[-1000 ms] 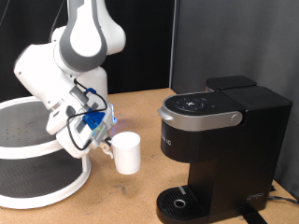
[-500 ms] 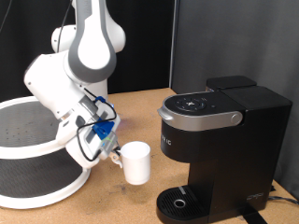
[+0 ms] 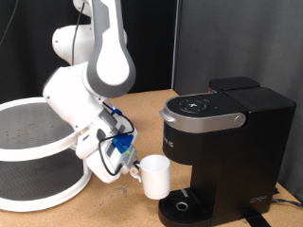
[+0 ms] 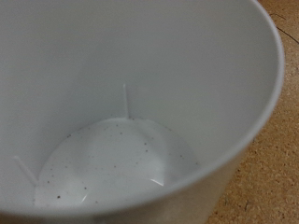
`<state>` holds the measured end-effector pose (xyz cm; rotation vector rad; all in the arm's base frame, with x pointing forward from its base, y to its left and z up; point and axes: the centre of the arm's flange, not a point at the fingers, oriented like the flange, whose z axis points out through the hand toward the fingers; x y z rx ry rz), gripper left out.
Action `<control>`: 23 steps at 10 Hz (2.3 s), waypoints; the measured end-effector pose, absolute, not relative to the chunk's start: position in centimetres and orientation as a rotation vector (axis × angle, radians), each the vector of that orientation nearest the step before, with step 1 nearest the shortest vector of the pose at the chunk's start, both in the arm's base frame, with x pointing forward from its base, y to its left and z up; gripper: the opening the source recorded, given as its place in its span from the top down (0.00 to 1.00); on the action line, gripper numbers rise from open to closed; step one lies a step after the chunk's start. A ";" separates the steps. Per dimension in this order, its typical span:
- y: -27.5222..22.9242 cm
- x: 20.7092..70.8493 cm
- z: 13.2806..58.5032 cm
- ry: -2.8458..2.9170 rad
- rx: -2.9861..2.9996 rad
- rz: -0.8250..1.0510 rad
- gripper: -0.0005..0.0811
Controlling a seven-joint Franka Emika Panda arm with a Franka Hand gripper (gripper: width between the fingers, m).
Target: Make a cup of coffee with the keurig machine
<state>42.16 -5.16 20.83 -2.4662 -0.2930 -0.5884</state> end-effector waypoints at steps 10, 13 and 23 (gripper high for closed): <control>0.0 45.7 17.1 -0.336 -2.425 -0.623 0.91; 0.3 45.7 17.1 -0.341 -2.418 -0.621 0.91; -5.8 42.0 19.2 -0.323 -2.266 -0.630 0.01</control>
